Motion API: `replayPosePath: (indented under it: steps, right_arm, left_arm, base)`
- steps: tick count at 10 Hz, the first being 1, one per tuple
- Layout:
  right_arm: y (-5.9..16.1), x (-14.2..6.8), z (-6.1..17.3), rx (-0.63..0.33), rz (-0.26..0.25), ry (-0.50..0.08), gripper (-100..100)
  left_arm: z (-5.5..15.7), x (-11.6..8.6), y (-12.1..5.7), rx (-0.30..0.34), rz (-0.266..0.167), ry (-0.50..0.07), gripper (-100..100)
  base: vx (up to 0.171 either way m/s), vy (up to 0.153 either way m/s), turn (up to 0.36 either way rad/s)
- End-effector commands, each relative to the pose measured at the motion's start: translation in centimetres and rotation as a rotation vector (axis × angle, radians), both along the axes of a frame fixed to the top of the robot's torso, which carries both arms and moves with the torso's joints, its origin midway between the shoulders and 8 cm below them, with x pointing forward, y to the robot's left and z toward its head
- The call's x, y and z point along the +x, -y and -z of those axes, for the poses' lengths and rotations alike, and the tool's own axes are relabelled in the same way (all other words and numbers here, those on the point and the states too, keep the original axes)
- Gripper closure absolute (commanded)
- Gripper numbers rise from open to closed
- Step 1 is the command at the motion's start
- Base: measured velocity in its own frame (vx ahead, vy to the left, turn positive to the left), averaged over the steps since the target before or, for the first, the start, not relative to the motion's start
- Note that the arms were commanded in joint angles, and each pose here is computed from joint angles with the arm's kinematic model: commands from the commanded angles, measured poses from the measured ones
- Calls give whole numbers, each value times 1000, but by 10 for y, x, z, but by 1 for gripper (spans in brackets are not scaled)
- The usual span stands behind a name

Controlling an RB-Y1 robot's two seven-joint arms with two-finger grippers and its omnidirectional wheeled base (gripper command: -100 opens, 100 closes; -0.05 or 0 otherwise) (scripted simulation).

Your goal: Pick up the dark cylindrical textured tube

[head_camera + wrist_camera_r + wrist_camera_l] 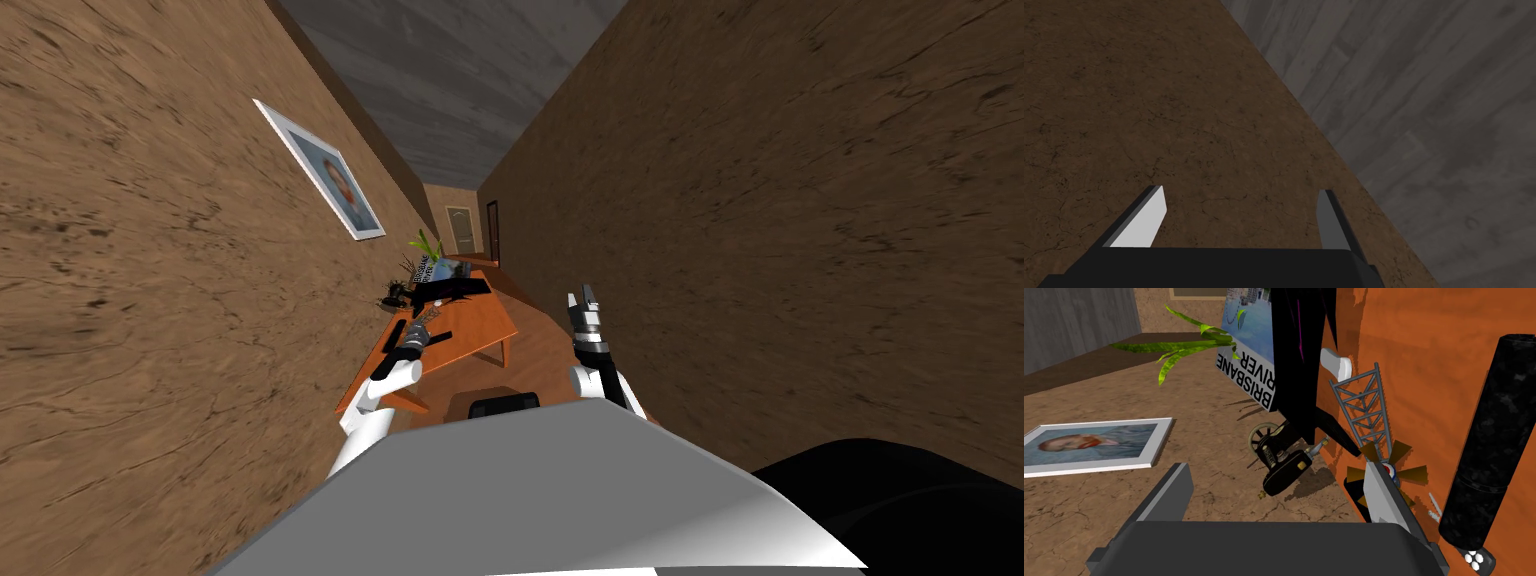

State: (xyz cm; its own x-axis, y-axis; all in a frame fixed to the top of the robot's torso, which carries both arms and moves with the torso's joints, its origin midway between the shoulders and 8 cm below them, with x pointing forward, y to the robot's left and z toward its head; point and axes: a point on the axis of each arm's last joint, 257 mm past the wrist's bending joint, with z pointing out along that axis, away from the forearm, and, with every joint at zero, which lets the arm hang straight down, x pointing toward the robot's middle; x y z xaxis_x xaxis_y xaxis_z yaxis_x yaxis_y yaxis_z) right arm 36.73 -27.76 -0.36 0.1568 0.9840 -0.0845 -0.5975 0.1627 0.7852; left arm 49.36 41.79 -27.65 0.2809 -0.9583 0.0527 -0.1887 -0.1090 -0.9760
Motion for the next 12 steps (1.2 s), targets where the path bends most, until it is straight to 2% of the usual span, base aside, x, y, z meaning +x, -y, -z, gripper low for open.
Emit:
replayPosePath:
  steps: [1,3,9,12]
  right_arm:
    - [0,0,0,0,0,0,0]
    - [0,0,0,0,0,0,0]
    - [0,0,0,0,0,0,0]
    - [0,0,0,0,0,0,0]
  left_arm:
    - [15,1,-2,-14,-5,-37,-100]
    - [37,10,-5,-45,-13,-106,-100]
    - [94,9,-10,-102,-34,-263,-100]
    - [123,10,-12,-135,-47,-366,-100]
  base:
    - [-3,1,-37]
    - [4,10,-76]
    - [11,25,-41]
    - [23,53,-48]
